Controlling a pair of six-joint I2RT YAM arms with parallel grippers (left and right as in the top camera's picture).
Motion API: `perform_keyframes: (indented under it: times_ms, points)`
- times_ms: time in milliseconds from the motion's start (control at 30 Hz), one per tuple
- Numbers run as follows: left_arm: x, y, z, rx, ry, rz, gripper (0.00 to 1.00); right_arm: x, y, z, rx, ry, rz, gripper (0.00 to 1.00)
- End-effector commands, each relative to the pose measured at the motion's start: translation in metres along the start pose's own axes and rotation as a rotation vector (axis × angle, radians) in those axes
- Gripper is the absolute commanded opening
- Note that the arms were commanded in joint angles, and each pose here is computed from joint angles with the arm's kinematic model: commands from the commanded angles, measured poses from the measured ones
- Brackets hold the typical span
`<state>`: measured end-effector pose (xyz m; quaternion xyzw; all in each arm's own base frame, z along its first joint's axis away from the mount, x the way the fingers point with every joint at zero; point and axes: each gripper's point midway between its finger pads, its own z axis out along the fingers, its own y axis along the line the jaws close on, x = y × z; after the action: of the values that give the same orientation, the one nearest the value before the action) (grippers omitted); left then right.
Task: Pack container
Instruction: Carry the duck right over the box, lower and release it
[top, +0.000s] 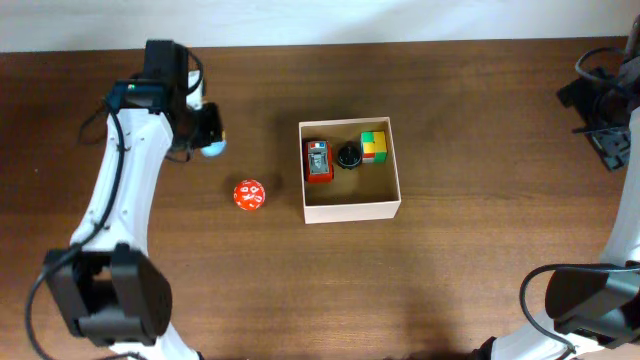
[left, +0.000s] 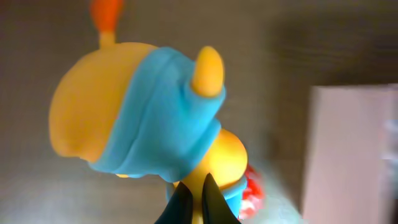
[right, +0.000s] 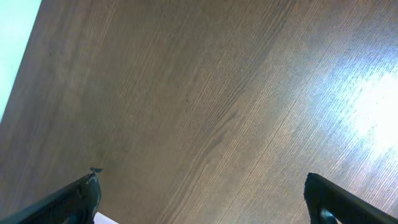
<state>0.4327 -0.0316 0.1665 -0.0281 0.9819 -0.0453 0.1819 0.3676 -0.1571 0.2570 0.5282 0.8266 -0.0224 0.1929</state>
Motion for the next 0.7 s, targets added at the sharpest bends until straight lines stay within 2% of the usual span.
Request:
perform_keyframes:
  times_ms: [0, 267, 367, 533, 667]
  points:
    - [-0.009, -0.066, -0.049, 0.172, -0.134, 0.396, 0.02, -0.002, -0.001, 0.001, 0.003, -0.001, 0.012, 0.99]
    - [0.032, -0.170, -0.063, 0.263, -0.192, 1.017, 0.02, -0.002, -0.001, 0.001, 0.003, -0.001, 0.012, 0.99]
    - [0.053, -0.200, -0.065, 0.294, -0.192, 1.186, 0.02, -0.002, -0.001, 0.001, 0.003, -0.001, 0.012, 0.99]
    - [0.101, -0.218, -0.065, 0.346, -0.116, 1.539, 0.02, -0.002, -0.001, 0.001, 0.003, -0.001, 0.012, 0.99]
    - [0.118, -0.215, -0.056, 0.366, -0.086, 1.720, 0.02, -0.002, -0.001, 0.001, 0.003, -0.001, 0.012, 0.99]
